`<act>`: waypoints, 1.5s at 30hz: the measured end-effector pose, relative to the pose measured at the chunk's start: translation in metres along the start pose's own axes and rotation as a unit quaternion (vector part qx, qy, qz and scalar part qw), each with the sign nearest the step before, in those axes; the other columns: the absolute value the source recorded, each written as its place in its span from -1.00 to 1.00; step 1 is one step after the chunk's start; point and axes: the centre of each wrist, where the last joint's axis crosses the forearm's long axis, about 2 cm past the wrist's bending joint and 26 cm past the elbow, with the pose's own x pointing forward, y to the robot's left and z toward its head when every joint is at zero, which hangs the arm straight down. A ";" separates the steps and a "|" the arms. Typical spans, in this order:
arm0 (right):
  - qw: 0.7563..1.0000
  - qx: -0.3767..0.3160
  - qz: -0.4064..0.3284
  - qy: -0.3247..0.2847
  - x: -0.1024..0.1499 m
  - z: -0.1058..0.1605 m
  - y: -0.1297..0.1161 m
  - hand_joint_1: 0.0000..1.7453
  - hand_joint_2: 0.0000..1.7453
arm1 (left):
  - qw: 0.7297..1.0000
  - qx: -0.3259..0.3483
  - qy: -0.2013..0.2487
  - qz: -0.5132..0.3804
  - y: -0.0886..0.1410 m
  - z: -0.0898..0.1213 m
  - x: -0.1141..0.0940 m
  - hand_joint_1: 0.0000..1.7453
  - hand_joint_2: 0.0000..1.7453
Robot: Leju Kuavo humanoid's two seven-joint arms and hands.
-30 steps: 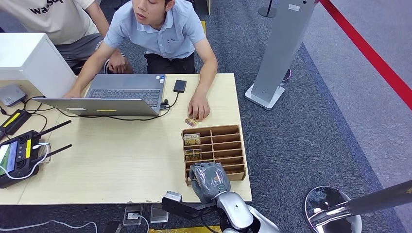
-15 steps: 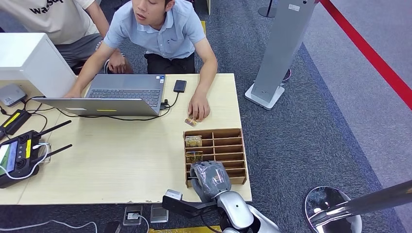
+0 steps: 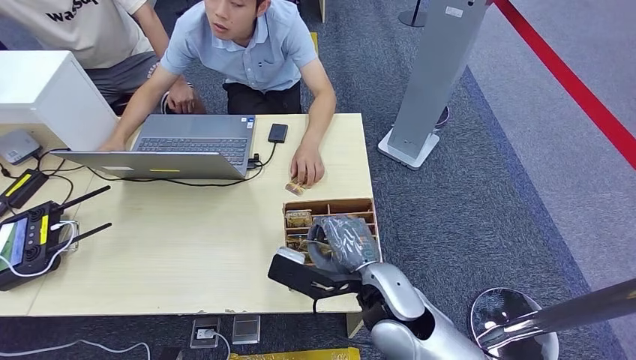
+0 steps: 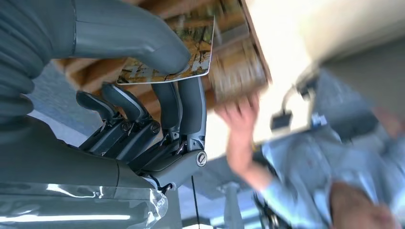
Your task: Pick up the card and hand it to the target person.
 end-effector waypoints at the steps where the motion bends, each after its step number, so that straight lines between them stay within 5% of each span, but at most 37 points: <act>1: 1.000 -0.013 -0.004 -0.006 0.000 0.001 -0.010 1.00 1.00 | 1.000 0.001 0.000 0.001 0.000 0.000 -0.001 -1.00 1.00; 6: 0.998 -0.041 -0.029 -0.042 0.002 0.010 -0.042 1.00 1.00 | 1.000 0.001 0.003 0.003 0.000 0.000 -0.004 -1.00 1.00; 13: 0.994 -0.045 -0.042 -0.092 0.005 0.010 -0.055 1.00 1.00 | 1.000 0.000 -0.001 -0.004 0.000 0.000 -0.003 -1.00 1.00; 24: 0.943 -0.296 0.006 -0.152 -0.011 -0.019 -0.042 1.00 1.00 | 1.000 -0.010 -0.013 -0.009 -0.006 0.001 0.013 -1.00 1.00; 44: 0.953 -0.288 0.025 -0.096 -0.030 -0.042 -0.019 1.00 1.00 | 1.000 -0.003 -0.008 -0.009 -0.007 0.001 0.016 -1.00 1.00; 45: 0.953 -0.286 0.026 -0.094 -0.030 -0.043 -0.018 0.50 1.00 | 1.000 -0.003 -0.007 -0.009 -0.007 0.001 0.016 -1.00 0.50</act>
